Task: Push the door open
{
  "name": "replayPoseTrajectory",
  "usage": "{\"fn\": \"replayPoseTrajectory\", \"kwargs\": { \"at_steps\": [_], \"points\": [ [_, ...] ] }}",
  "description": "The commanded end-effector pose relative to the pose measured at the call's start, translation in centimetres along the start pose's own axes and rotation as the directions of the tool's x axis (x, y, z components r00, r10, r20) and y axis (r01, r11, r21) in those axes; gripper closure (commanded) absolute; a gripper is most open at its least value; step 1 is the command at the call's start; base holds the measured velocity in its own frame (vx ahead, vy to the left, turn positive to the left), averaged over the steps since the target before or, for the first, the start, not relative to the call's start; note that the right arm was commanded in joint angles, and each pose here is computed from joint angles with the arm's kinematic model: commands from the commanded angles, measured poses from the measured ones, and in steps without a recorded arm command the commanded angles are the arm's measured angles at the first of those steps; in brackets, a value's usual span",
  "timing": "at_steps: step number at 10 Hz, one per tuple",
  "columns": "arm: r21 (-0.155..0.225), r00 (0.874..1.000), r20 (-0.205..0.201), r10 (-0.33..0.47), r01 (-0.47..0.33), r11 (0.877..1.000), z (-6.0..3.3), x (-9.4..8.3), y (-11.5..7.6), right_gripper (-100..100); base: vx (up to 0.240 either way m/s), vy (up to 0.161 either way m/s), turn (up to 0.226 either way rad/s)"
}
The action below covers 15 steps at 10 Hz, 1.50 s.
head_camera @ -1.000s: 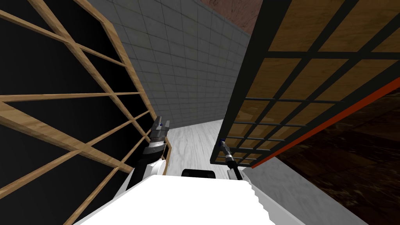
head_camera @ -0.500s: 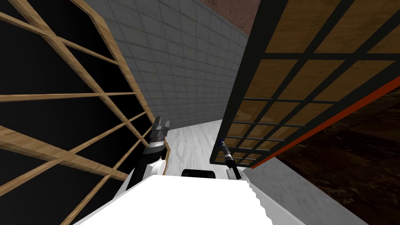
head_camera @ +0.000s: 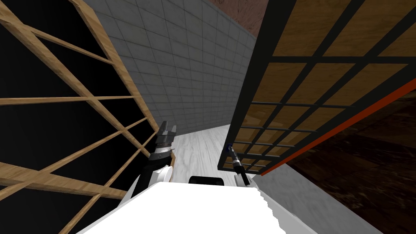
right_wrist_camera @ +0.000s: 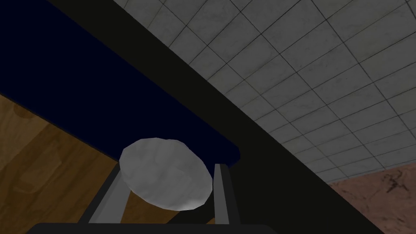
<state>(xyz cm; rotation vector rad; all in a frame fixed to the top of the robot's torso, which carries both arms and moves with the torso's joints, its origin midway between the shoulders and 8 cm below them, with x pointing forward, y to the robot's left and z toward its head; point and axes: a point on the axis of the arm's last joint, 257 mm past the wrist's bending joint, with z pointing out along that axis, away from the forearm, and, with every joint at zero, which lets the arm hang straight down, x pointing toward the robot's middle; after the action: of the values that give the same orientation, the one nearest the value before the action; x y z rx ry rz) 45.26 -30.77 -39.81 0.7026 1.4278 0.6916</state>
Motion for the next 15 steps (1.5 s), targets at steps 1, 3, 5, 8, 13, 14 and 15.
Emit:
{"fn": "replayPoseTrajectory", "kwargs": {
  "at_steps": [1,3,5,8,13,14,15],
  "points": [
    [0.004,0.999,0.009,0.032,-0.032,0.999,0.08,-0.4,-0.2,100,0.042,-0.005,-0.027],
    [0.003,0.996,0.012,0.083,-0.083,0.997,0.20,-0.3,-0.1,100,0.045,-0.002,-0.037],
    [0.002,0.986,0.016,0.167,-0.168,0.986,0.44,0.0,0.2,100,0.059,0.002,-0.068],
    [0.001,0.972,0.019,0.235,-0.235,0.972,0.56,0.2,0.4,100,0.054,0.004,-0.035],
    [-0.002,0.923,0.025,0.384,-0.384,0.924,0.91,0.7,0.8,100,0.057,-0.003,-0.053],
    [-0.011,0.909,0.030,0.416,-0.416,0.909,1.02,0.5,1.1,-100,0.000,-0.012,0.035],
    [-0.012,0.898,0.033,0.440,-0.440,0.898,1.05,0.5,1.1,-100,-0.033,-0.013,0.032]
  ]
}}
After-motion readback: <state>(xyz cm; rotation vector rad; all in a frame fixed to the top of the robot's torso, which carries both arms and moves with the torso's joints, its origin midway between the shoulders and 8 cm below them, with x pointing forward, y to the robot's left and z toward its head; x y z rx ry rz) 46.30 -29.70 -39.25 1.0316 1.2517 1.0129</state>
